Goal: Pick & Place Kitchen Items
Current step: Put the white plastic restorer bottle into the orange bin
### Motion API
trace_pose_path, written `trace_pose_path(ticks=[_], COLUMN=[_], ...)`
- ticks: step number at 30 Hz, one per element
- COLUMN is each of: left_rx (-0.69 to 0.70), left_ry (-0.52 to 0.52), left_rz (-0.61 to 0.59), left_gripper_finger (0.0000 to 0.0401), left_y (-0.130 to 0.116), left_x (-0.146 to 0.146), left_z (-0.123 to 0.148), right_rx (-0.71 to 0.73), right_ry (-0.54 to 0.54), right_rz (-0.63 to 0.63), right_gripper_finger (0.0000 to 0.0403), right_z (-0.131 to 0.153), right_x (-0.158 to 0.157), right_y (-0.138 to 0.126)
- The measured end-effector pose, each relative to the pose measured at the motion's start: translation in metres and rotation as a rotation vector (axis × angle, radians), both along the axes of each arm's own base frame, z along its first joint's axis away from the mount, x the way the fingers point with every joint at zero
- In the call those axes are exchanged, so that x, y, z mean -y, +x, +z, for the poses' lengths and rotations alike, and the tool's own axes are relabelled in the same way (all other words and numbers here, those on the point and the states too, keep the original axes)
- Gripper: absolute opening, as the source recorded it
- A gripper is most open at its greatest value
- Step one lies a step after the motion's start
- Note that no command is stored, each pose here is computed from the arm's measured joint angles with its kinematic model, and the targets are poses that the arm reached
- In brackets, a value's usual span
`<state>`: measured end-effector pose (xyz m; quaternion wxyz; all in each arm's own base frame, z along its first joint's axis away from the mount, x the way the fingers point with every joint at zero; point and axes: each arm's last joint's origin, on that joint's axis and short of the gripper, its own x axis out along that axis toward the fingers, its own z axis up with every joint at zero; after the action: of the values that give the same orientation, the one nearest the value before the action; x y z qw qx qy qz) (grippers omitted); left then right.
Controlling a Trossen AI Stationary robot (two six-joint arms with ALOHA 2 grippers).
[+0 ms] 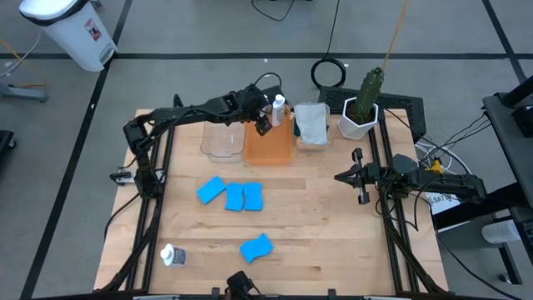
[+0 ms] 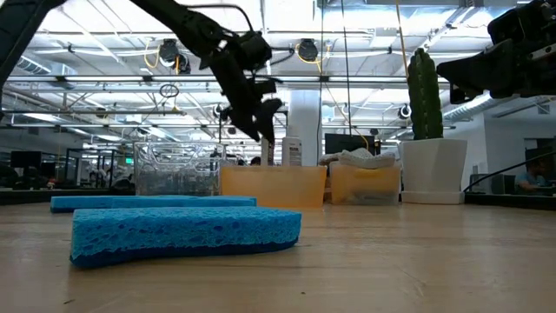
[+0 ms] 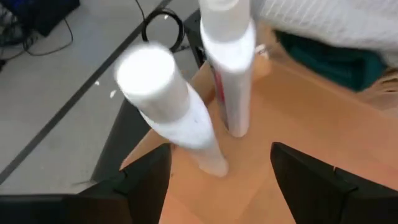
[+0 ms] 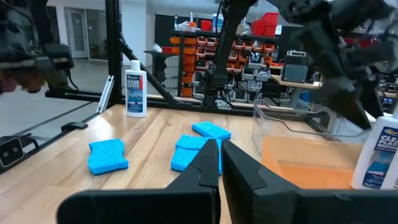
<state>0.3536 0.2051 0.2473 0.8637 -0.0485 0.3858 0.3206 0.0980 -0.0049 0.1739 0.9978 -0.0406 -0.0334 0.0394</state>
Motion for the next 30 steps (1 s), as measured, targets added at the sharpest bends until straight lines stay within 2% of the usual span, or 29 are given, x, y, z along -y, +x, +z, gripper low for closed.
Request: trace_pose_path(ticks=[9, 14, 24, 30], left_rx=[0.033, 0.024, -0.078, -0.052], left_ry=[0.017, -0.046, -0.257, -0.229], left_rz=[-0.05, -0.044, -0.012, -0.053], left_gripper_finger=[0.0278, 0.0278, 0.0278, 0.0278], left_y=[-0.024, -0.048, -0.093, -0.109], left_x=[0.035, 0.064, 0.141, 0.201], left_z=[0.054, 0.08, 0.103, 0.116], right_rx=[0.0, 0.0, 0.0, 0.0], right_ry=[0.0, 0.0, 0.0, 0.0], right_rz=[-0.002, -0.001, -0.001, -0.001], right_gripper_finger=[0.0, 0.0, 0.0, 0.0], right_z=[0.0, 0.0, 0.0, 0.0], right_x=[0.0, 0.0, 0.0, 0.0], right_y=[0.0, 0.0, 0.0, 0.0])
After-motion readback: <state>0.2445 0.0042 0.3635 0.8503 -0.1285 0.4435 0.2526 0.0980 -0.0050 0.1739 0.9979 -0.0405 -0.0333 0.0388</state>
